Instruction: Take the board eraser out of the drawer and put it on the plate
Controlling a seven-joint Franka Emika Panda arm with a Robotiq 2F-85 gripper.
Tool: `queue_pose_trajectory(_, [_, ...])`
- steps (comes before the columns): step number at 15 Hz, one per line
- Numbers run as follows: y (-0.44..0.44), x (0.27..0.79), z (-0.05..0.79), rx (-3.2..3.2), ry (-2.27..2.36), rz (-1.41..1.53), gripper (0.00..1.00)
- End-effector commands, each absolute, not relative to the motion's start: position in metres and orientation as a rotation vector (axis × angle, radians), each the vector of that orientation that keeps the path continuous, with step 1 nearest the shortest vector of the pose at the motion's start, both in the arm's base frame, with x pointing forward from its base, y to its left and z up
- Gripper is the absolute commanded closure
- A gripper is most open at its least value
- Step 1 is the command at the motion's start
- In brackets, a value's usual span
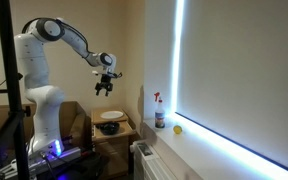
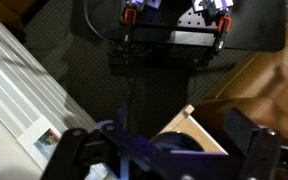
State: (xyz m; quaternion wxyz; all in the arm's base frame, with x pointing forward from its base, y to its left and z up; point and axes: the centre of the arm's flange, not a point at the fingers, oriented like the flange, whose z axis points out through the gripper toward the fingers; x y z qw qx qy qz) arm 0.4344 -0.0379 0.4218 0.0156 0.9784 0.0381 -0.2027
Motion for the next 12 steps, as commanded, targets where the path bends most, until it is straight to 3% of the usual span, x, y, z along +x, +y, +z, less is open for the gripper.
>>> queue_pose_trajectory(1, [0.004,0.439,0.372,2.987,0.195,-0.734,0.0])
queue_pose_trajectory(6, [0.012,0.435,0.372,2.967,0.216,-0.757,0.0])
queue_pose_trajectory(12, [0.091,0.486,0.295,3.285,-0.119,-0.837,0.0])
